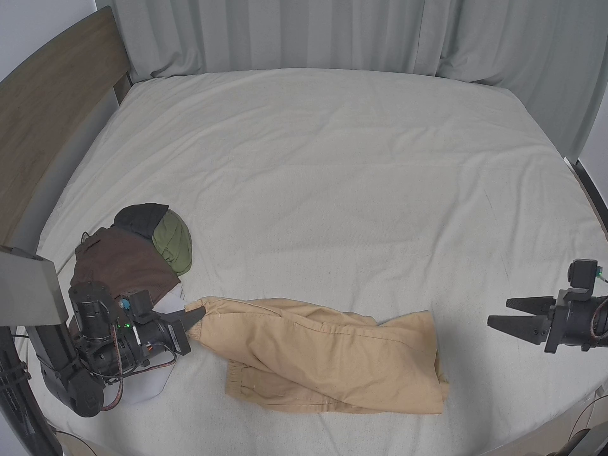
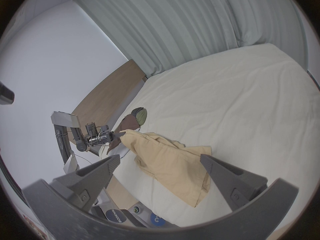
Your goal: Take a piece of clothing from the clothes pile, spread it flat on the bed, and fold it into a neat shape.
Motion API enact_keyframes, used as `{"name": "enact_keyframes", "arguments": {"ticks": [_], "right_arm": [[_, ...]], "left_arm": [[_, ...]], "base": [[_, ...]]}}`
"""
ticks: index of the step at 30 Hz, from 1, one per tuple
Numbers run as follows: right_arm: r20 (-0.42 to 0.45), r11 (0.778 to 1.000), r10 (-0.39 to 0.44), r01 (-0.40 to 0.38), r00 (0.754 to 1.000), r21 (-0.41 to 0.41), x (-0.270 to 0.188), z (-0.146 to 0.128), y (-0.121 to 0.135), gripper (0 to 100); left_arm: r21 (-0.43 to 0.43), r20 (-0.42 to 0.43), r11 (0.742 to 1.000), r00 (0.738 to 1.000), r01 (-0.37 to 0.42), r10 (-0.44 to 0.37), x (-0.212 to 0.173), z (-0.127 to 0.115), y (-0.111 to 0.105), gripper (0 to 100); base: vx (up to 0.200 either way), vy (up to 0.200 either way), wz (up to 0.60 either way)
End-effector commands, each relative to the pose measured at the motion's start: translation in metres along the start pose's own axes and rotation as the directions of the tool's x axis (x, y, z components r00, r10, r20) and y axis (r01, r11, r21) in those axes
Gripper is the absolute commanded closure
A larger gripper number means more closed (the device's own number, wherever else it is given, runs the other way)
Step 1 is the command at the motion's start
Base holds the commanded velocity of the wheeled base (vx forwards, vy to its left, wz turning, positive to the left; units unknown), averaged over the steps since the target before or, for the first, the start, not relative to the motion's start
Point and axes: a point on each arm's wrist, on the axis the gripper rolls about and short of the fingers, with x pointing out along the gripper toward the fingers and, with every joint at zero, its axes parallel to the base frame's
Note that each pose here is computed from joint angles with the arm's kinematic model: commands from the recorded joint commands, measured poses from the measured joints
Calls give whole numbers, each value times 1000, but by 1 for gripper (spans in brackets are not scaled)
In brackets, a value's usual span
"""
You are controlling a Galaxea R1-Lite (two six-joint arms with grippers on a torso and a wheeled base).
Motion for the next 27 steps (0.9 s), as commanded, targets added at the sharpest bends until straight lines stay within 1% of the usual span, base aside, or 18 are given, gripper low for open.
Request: {"name": "enact_keyframes", "arguments": {"ticks": [1, 7, 13, 14, 19, 27], "right_arm": [[-72, 998, -1, 6, 997, 64, 17, -11, -12, 0], [-96, 994, -3, 13, 995, 107, 25, -14, -17, 0], [-133, 988, -7, 27, 991, 150, 33, -17, -23, 0], [-151, 986, -10, 35, 989, 164, 38, -20, -26, 0], [-181, 980, -12, 47, 983, 192, 50, -30, -35, 0], [-195, 965, -11, 62, 981, 255, 65, -39, -46, 0]], "left_arm": [[-4, -2, 1000, 1000, -3, 3, 0, -1, 1, 100], [-4, 0, 1000, 1000, -5, 5, 0, 0, 2, 100], [-12, -22, 1000, 1000, -11, 11, 3, -5, 4, 100], [-16, -32, 1000, 999, -14, 13, 4, -8, 5, 100], [-20, -35, 1000, 999, -23, 23, 4, -9, 8, 100], [-20, -36, 999, 999, -25, 24, 4, -9, 8, 100]], "base": [[0, 0, 0], [0, 0, 0], [0, 0, 0], [0, 0, 0], [0, 0, 0], [0, 0, 0]]}}
